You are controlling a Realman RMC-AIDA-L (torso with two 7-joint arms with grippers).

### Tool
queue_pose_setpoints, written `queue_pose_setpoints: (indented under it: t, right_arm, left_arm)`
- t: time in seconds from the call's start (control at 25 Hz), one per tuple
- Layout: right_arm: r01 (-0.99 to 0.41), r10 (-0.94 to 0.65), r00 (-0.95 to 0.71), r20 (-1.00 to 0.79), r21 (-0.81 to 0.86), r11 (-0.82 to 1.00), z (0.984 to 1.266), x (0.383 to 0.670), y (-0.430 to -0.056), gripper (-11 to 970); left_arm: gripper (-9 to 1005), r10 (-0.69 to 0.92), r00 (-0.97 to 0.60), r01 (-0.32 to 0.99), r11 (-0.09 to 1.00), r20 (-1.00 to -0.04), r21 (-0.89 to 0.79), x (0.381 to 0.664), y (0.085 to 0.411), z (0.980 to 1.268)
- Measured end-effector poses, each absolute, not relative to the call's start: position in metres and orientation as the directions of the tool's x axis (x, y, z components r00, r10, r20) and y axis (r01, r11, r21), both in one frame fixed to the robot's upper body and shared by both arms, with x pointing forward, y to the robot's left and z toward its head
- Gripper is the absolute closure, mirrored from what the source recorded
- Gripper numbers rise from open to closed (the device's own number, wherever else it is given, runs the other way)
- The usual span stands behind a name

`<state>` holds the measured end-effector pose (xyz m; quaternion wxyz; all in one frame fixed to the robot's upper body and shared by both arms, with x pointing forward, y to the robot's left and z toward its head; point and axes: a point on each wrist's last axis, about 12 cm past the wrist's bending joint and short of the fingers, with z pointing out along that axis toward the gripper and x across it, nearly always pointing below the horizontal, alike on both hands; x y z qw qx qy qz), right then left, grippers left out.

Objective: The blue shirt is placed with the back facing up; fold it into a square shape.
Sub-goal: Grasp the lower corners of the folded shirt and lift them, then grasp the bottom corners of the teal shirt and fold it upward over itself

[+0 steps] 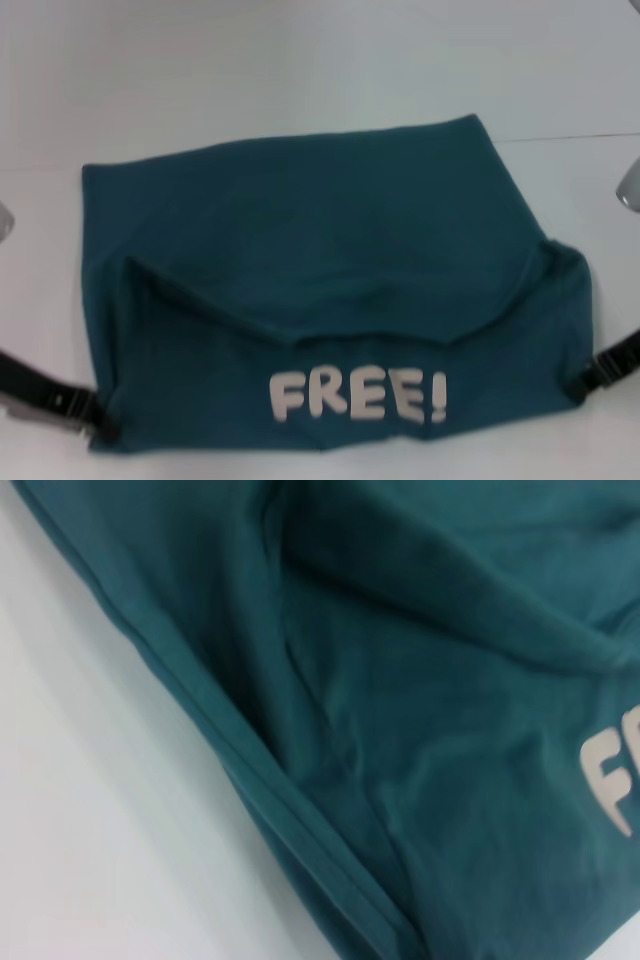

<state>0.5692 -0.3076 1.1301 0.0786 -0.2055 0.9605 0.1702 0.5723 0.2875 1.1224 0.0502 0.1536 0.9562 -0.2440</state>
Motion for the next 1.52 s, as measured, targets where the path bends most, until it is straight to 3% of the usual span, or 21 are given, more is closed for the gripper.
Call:
queue_pose_setpoints:
  t: [0.32, 0.68, 1.04, 1.24, 1.52]
  right_arm:
    - [-0.458, -0.435, -0.888, -0.15, 0.374, 0.806, 1.138, 0.538, -0.304, 859]
    - [-0.443, -0.444, -0.89, -0.104, 0.43, 0.787, 1.125, 0.518, -0.307, 861]
    - [-0.458, -0.445, -0.885, -0.137, 0.432, 0.777, 1.13, 0.519, -0.312, 859]
    - [-0.463, -0.405, -0.887, -0.223, 0.437, 0.771, 1.15, 0.525, -0.327, 859]
    - [-0.475, -0.311, -0.864, -0.396, 0.439, 0.762, 1.186, 0.54, -0.353, 861]
  left_arm:
    - [950, 0.34, -0.94, 0.299, 0.808, -0.013, -0.508, 0.542, 0.293, 1.12]
    - [948, 0.319, -0.947, 0.246, 0.795, 0.037, -0.555, 0.515, 0.302, 1.122]
    - [949, 0.284, -0.958, 0.24, 0.737, -0.034, -0.632, 0.515, 0.305, 1.133]
    - [950, 0.242, -0.966, 0.24, 0.701, -0.093, -0.672, 0.521, 0.314, 1.147]
    - [948, 0.099, -0.958, 0.27, 0.624, -0.269, -0.734, 0.542, 0.333, 1.178]
